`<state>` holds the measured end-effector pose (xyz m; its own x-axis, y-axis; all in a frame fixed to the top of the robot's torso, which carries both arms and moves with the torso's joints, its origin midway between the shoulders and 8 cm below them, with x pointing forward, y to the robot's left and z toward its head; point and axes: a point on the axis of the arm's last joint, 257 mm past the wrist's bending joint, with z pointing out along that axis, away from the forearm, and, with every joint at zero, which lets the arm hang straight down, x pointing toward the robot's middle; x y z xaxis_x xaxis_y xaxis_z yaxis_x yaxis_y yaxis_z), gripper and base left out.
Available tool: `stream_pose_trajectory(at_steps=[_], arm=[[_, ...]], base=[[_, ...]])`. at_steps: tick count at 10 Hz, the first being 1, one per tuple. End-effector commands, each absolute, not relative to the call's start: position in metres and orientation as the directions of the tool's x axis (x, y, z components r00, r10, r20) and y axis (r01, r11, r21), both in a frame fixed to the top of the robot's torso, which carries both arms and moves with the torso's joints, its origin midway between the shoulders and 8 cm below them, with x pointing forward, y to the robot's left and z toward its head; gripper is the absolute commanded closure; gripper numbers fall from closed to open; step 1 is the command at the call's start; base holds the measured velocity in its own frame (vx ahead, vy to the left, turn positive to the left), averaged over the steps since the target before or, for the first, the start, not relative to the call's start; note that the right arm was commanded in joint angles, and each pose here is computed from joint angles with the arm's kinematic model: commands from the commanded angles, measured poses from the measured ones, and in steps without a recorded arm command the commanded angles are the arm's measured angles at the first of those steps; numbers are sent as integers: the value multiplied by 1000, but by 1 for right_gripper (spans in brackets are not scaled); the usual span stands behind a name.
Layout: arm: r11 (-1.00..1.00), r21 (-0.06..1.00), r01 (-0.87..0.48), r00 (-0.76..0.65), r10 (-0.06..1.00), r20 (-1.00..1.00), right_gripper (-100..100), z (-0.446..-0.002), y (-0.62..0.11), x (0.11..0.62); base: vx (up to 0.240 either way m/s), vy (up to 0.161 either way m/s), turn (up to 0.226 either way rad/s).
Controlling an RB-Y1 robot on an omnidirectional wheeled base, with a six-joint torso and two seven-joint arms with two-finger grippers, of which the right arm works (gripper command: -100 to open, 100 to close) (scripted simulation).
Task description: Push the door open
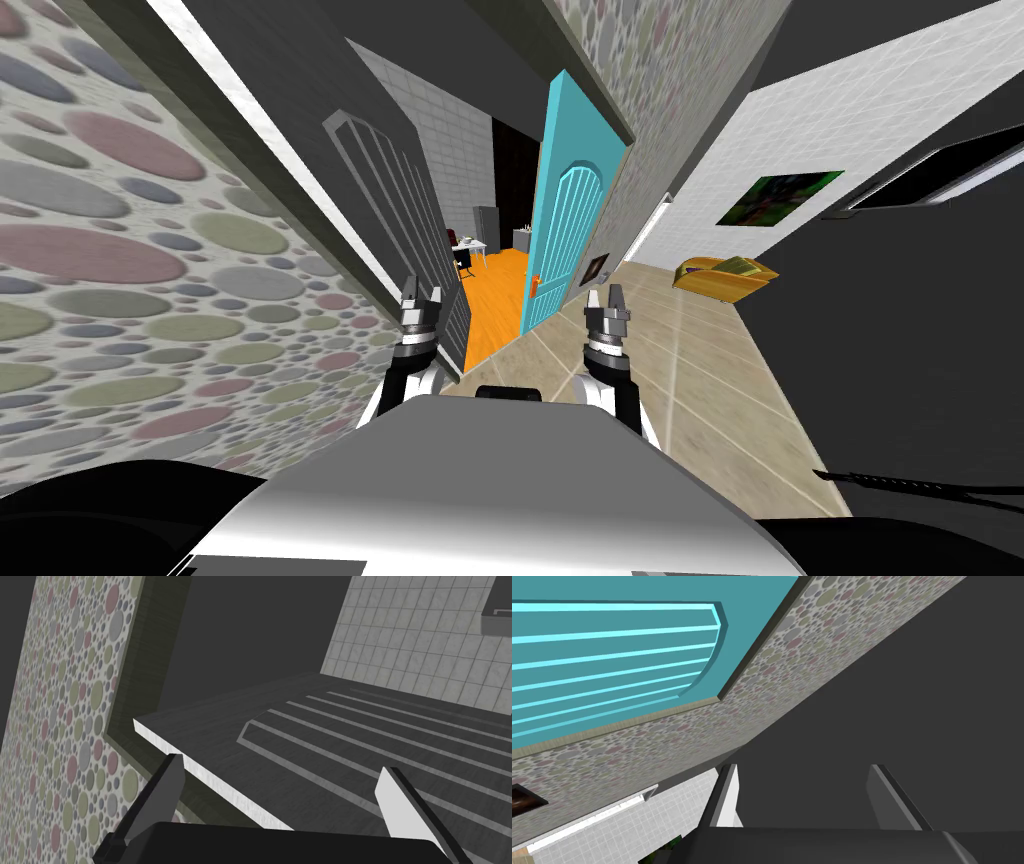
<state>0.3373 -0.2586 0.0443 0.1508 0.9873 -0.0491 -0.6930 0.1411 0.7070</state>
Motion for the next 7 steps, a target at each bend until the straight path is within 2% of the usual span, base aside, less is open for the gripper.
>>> stream_pose_trajectory(at_steps=[1, 4, 7], arm=[[125, 729, -673, 128, 990, -51, -100, 32, -253, 348], [98, 765, -637, 90, 995, -53, -100, 9, -244, 366], [78, 793, -605, 60, 997, -53, -100, -10, -236, 379]], base=[[54, -45, 103], [86, -150, 102], [63, -94, 58]])
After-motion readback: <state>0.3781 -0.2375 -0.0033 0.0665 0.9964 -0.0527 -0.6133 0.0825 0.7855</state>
